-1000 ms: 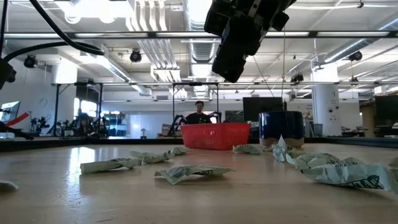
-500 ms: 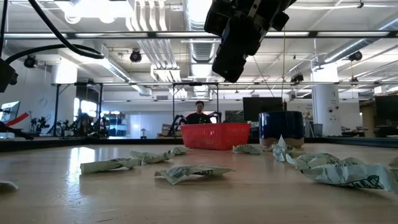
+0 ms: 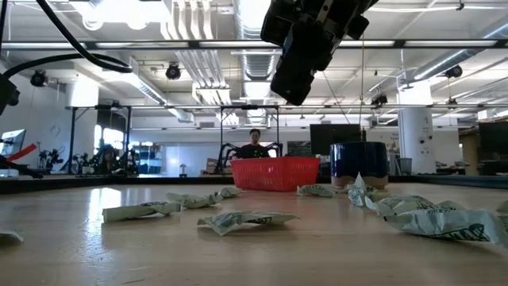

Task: Pick and place Stevia / Truvia into bins
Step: Put the stevia packet into the red basket

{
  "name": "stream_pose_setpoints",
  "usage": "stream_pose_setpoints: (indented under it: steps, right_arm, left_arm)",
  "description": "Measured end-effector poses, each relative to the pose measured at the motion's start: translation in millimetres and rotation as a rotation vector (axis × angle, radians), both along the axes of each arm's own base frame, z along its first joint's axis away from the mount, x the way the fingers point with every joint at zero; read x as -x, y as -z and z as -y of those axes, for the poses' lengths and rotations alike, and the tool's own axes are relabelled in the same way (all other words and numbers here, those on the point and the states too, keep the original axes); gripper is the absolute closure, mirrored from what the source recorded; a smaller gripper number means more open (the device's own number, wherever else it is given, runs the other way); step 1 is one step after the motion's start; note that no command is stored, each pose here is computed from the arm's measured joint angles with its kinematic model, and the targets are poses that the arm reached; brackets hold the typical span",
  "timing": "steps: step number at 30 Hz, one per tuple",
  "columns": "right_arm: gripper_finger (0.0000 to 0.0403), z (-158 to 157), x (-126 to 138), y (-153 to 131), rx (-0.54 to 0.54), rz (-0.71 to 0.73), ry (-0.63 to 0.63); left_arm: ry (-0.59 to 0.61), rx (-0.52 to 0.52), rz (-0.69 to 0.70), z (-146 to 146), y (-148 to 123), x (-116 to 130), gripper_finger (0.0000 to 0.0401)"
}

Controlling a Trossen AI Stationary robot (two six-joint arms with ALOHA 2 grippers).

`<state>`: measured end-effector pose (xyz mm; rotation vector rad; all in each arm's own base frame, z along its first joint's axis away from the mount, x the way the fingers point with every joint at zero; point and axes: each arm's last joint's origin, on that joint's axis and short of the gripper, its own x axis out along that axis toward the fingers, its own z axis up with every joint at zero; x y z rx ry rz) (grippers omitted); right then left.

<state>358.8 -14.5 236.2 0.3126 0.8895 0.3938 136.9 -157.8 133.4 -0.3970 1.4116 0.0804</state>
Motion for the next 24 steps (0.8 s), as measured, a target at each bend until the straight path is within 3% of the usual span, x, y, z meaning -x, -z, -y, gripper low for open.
stream_pose_setpoints:
  steps: [9,24]
  right_arm:
    - [0.033,0,0,0,0.0,-0.001,0.0]
    - [0.033,0,0,0,0.001,-0.001,-0.001]
  left_arm:
    - [0.04,0.037,0.014,4,-9,-3,0.026]
    - [0.175,0.123,-0.028,7,-18,1,0.0243]
